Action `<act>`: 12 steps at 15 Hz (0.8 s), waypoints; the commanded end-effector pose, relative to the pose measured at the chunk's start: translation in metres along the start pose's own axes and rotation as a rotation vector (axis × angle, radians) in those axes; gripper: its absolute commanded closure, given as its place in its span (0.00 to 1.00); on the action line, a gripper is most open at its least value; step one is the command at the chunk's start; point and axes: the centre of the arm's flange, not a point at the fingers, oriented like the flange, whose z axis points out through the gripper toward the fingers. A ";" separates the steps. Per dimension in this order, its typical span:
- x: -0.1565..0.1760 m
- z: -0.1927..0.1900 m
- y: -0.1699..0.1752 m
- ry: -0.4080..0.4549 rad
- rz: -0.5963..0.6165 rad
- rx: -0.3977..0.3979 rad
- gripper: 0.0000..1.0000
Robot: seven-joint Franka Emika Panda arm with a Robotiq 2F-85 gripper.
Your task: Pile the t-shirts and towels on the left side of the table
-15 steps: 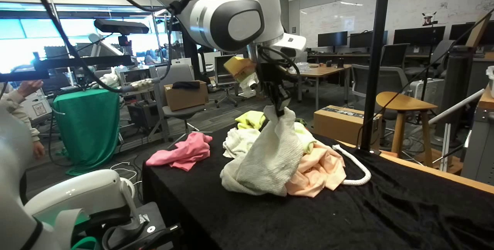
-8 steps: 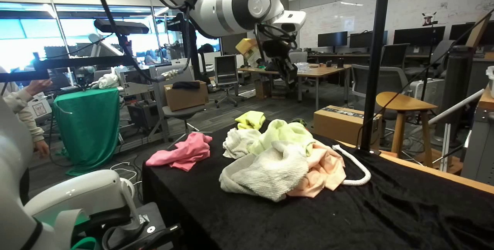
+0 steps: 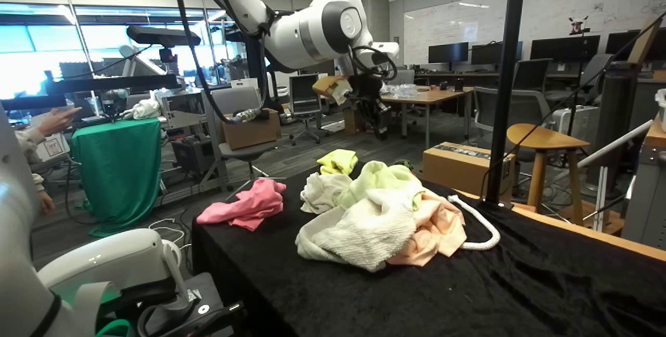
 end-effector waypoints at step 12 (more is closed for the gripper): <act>-0.058 0.061 -0.148 -0.111 -0.466 -0.106 0.00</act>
